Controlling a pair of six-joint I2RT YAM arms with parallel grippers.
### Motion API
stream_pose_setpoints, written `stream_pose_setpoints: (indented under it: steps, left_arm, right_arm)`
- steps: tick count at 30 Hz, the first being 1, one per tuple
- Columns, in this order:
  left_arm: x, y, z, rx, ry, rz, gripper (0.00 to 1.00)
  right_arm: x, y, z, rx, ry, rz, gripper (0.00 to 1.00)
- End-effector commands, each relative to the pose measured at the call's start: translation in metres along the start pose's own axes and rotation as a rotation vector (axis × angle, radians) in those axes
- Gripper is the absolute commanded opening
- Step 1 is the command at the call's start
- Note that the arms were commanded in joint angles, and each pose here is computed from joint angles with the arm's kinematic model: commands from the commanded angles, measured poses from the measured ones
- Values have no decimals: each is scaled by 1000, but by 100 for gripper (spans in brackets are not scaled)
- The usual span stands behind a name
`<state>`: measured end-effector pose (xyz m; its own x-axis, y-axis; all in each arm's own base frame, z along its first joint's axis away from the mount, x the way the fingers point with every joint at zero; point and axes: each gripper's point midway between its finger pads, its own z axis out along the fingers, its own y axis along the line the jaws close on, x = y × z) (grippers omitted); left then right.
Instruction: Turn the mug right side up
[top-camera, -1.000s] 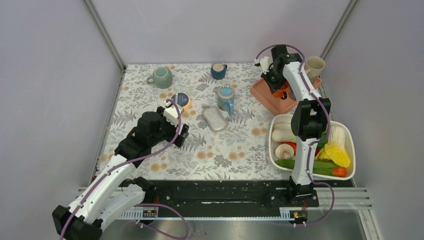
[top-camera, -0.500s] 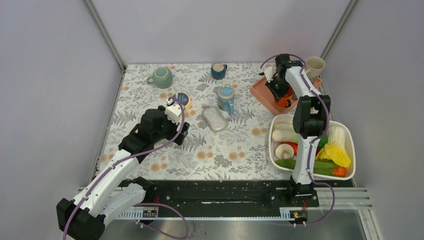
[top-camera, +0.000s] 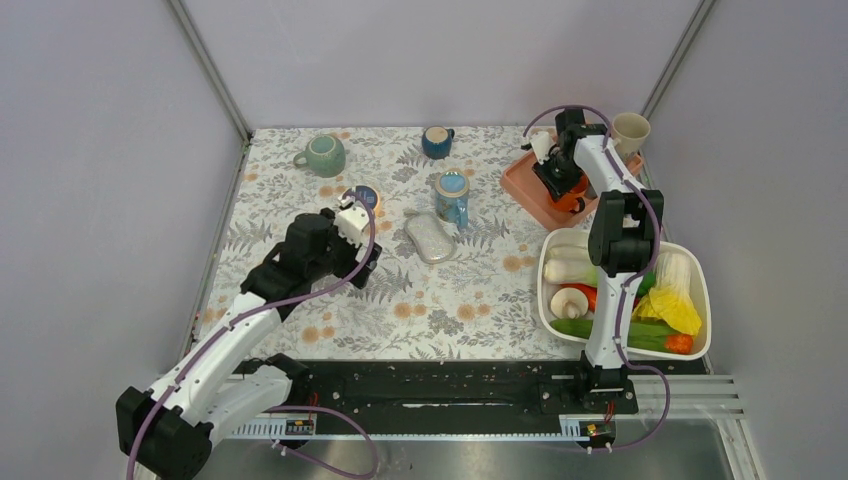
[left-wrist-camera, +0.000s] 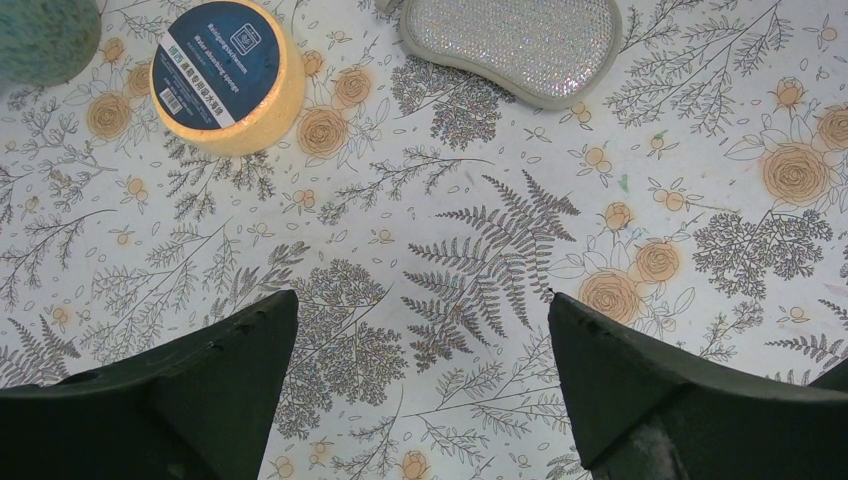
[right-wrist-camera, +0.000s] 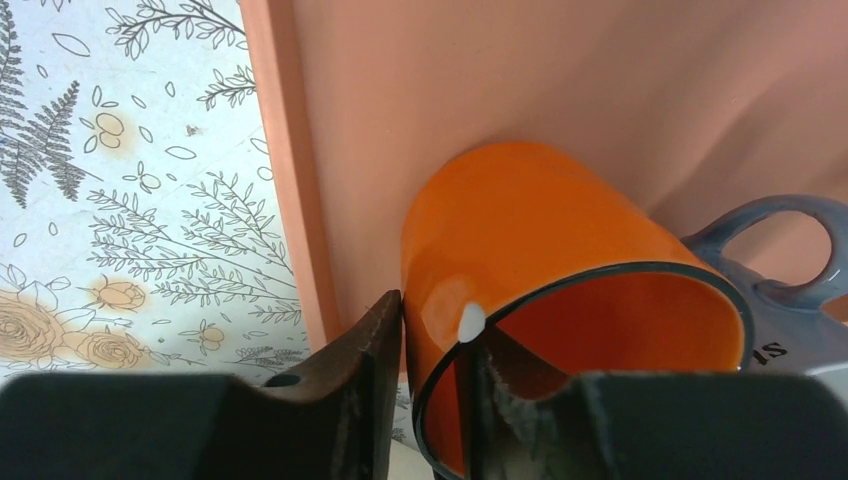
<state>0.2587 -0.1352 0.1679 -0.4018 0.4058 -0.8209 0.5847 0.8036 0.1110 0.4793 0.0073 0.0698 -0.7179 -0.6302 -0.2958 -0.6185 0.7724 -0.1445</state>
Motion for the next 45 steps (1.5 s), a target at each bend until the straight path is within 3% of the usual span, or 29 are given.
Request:
stream_pose_setpoints:
  steps: [1, 9, 11, 13, 16, 24, 30, 40, 42, 44, 45]
  left_arm:
    - [-32, 5, -5, -5, -88, 19, 99]
    - [-24, -4, -2, 64, -43, 90, 99]
    - [-24, -4, -1, 72, -17, 83, 99]
    - [-30, 1, 2, 56, -7, 40, 99]
    - [-37, 9, 8, 18, -6, -46, 99]
    - [-44, 19, 10, -52, -54, -200, 99]
    - [-42, 19, 4, -62, -74, -202, 99]
    - [-47, 21, -2, -73, -105, -186, 99]
    - [-48, 21, -2, -73, -109, -180, 99]
    - [-48, 21, -3, -71, -111, -176, 99]
    - [-48, 20, -3, -67, -111, -173, 99]
  right_arm:
    - [-14, -14, -20, 59, -63, -12, 37]
    - [-42, -18, -68, 128, -153, 53, 66]
    - [-58, -17, -92, 176, -199, 90, 88]
    - [-75, -6, -113, 186, -260, 127, 97]
    - [-98, 28, -136, 167, -346, 175, 99]
    - [-129, 190, -105, -1, -501, 73, 100]
    - [-139, 202, -68, 28, -501, 333, 94]
    - [-151, 202, 2, 57, -436, 382, 76]
    - [-156, 199, 3, 66, -446, 385, 65]
    - [-160, 199, 2, 64, -457, 385, 44]
    - [-161, 199, 0, 63, -461, 385, 27]
